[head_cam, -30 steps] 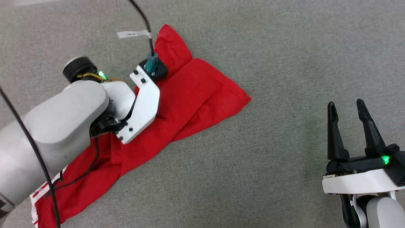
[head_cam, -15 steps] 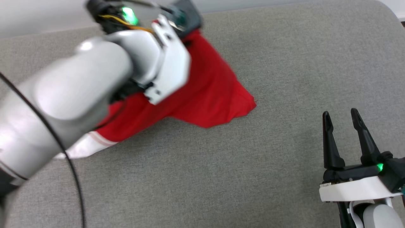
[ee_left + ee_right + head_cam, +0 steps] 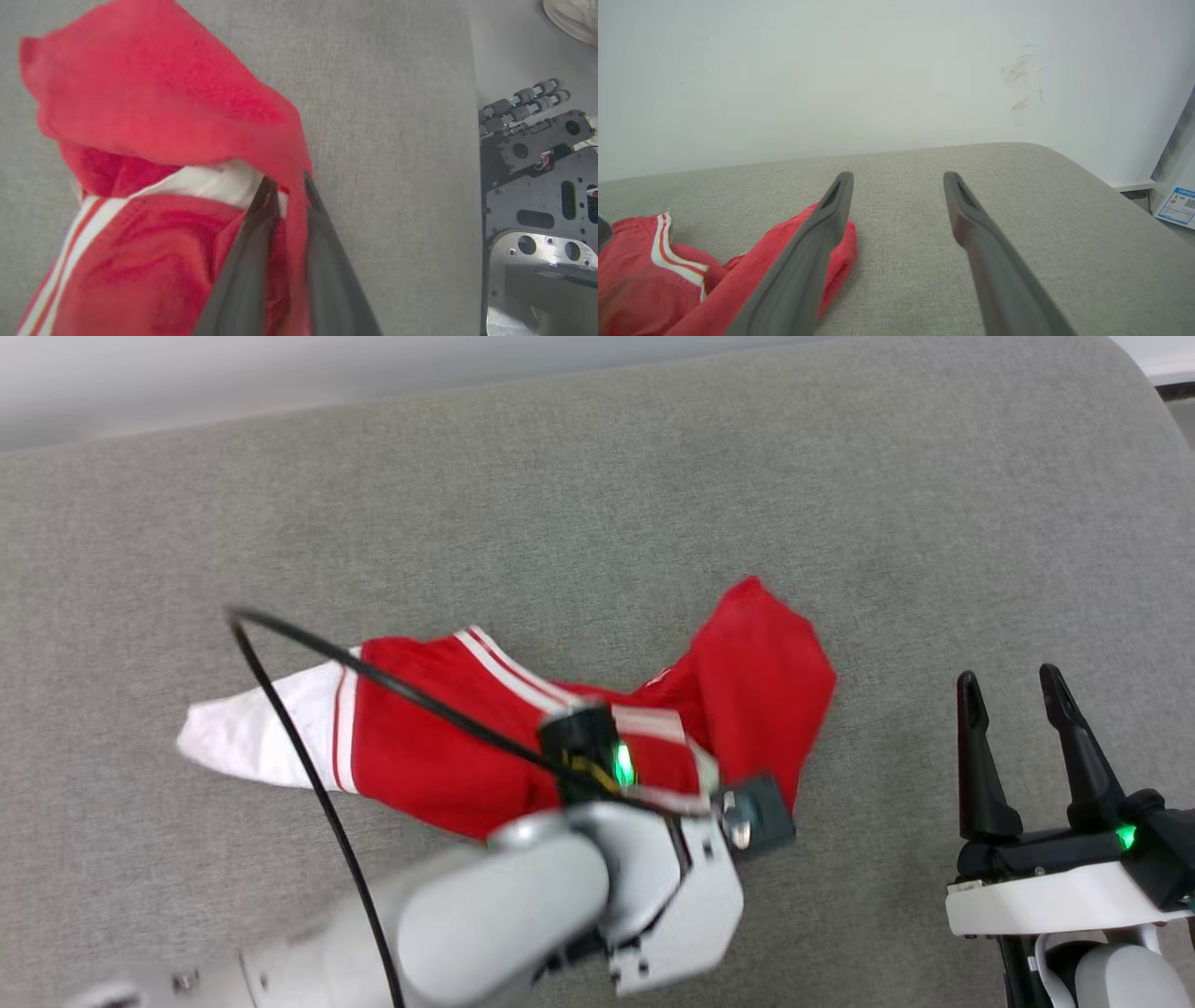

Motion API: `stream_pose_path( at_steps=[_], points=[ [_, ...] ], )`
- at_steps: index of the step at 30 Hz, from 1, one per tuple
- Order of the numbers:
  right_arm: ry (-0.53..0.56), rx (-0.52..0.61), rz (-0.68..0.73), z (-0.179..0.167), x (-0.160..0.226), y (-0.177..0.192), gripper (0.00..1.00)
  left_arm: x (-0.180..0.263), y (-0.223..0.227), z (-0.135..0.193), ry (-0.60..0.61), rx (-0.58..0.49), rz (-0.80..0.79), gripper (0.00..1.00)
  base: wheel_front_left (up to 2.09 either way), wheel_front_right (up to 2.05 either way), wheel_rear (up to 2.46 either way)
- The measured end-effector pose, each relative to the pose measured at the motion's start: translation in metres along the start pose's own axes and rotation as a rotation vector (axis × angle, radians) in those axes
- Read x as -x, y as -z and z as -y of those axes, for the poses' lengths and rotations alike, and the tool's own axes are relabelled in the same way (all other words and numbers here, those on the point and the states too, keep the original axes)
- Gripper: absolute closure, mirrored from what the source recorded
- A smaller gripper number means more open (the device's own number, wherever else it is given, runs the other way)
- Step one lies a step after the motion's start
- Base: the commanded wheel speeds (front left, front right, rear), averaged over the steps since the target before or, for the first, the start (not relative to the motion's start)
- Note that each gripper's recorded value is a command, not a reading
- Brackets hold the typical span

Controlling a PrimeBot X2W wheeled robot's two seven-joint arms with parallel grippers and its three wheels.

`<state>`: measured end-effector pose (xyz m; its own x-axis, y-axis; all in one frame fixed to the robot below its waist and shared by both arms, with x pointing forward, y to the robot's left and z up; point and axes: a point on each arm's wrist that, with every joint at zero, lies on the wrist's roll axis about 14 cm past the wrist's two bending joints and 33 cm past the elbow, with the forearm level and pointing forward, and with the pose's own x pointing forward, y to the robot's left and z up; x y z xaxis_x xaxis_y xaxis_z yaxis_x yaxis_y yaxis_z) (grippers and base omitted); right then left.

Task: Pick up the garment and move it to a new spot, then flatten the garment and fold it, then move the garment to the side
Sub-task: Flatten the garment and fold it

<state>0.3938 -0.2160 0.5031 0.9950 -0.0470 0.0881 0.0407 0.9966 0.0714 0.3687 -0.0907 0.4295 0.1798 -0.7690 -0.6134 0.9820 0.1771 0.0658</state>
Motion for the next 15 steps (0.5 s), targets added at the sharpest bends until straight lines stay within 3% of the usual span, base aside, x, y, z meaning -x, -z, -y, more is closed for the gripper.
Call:
stream_pose_path(
  at_steps=[7, 8, 9, 15],
  points=[
    [0.01, 0.0, -0.008, 0.003, 0.001, 0.003, 0.0, -0.01, 0.039, 0.044, 0.075, 0.048, -0.104, 1.0, 0.0, 0.0, 0.0],
    [0.01, 0.0, -0.008, 0.003, 0.001, 0.002, 0.0, -0.01, 0.039, 0.045, 0.073, 0.047, -0.103, 0.66, 0.0, 0.0, 0.0],
    [0.009, -0.001, -0.006, 0.003, 0.001, 0.002, 0.0, -0.009, 0.037, 0.044, 0.068, 0.044, -0.088, 0.0, 0.0, 0.0, 0.0],
    [-0.005, 0.002, 0.017, -0.001, 0.004, -0.007, 0.0, 0.008, -0.016, 0.003, -0.07, -0.019, 0.159, 0.0, 0.0, 0.0, 0.0]
  ],
)
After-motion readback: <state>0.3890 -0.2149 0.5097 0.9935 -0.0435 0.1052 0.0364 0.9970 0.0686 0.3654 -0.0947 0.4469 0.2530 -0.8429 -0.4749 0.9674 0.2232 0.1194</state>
